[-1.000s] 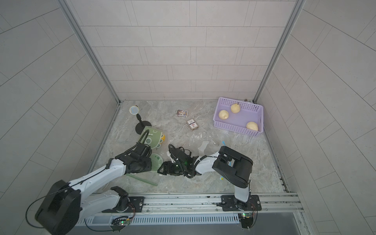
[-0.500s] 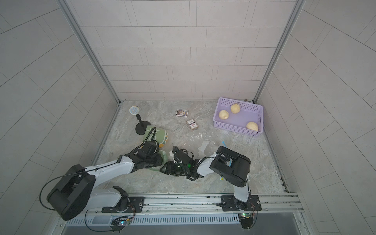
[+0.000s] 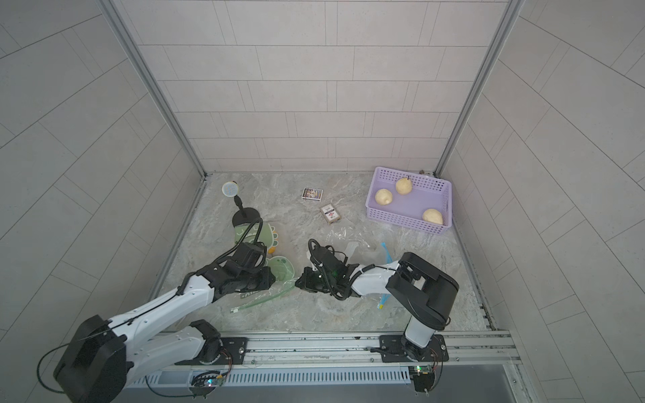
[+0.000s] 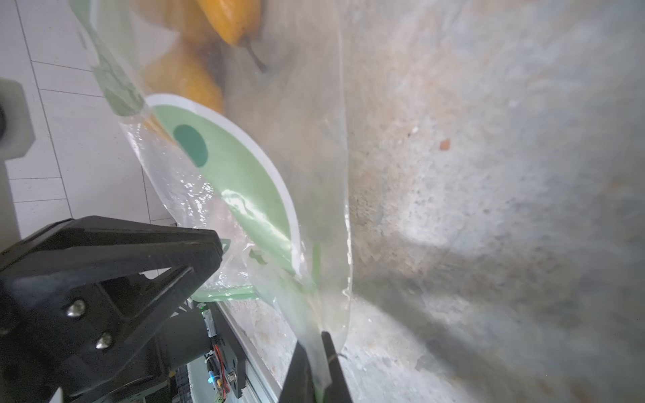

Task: Open the zip-top bag and take out the pear
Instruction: Pick up the zipper food storage bag at the center of the board.

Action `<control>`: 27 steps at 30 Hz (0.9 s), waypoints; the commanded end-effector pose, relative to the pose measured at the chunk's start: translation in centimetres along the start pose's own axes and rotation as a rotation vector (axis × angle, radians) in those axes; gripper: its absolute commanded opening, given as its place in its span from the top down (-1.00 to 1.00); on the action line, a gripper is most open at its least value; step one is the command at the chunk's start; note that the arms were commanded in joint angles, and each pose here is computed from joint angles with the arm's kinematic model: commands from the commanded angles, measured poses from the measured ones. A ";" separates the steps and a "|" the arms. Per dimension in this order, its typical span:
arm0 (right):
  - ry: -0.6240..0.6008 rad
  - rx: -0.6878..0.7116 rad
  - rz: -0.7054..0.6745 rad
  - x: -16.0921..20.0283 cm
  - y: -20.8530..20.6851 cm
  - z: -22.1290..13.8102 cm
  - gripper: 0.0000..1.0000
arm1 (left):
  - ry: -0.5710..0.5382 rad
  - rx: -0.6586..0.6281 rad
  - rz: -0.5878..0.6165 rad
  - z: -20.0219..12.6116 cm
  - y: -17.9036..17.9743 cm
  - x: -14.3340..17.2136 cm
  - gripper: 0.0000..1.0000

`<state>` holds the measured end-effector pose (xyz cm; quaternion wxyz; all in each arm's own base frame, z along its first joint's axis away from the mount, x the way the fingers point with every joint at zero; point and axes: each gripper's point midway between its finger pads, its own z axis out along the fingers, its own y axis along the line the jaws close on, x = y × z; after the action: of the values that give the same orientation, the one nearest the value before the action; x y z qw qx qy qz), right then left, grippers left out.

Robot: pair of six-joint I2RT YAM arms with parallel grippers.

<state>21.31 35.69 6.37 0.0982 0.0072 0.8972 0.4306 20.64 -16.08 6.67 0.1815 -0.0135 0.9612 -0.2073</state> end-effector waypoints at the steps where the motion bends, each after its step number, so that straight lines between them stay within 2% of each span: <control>1: 0.024 0.045 -0.050 0.2 0.1 -0.8 1.00 | 0.046 -0.038 0.017 0.2 0.7 0.7 0.58; 3: 0.023 0.038 -0.047 0.1 0.2 -0.9 1.00 | 0.085 -0.031 0.032 -0.3 0.1 0.6 0.58; 5: 0.023 0.027 -0.049 0.2 0.6 -1.2 1.00 | 0.048 0.001 0.033 -1.7 -1.1 -0.7 0.41; 8: 0.010 0.014 -0.064 -0.3 1.5 -2.8 1.00 | -0.106 0.068 0.053 -6.3 -3.6 -3.9 -0.10; 12: -0.045 0.007 -0.060 -2.5 2.5 -7.3 1.00 | -0.350 0.149 0.111 -13.0 -5.9 -7.4 -0.48; 15: -0.094 -0.017 -0.032 -4.5 3.1 -11.6 1.00 | -0.526 0.218 0.178 -16.4 -7.3 -9.2 -0.68; 20: -0.194 -0.121 -0.002 -7.9 6.2 -18.3 1.00 | -0.743 0.416 0.334 -18.6 -11.1 -10.9 -0.75; 27: -0.243 -0.209 0.022 -10.0 8.3 -23.8 1.00 | -0.990 0.502 0.578 -19.8 -12.7 -10.6 -0.79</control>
<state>27.32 21.97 28.46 0.2309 0.0629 0.8288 0.5058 23.78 -18.27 27.51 0.5593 0.1369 0.7460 -0.3345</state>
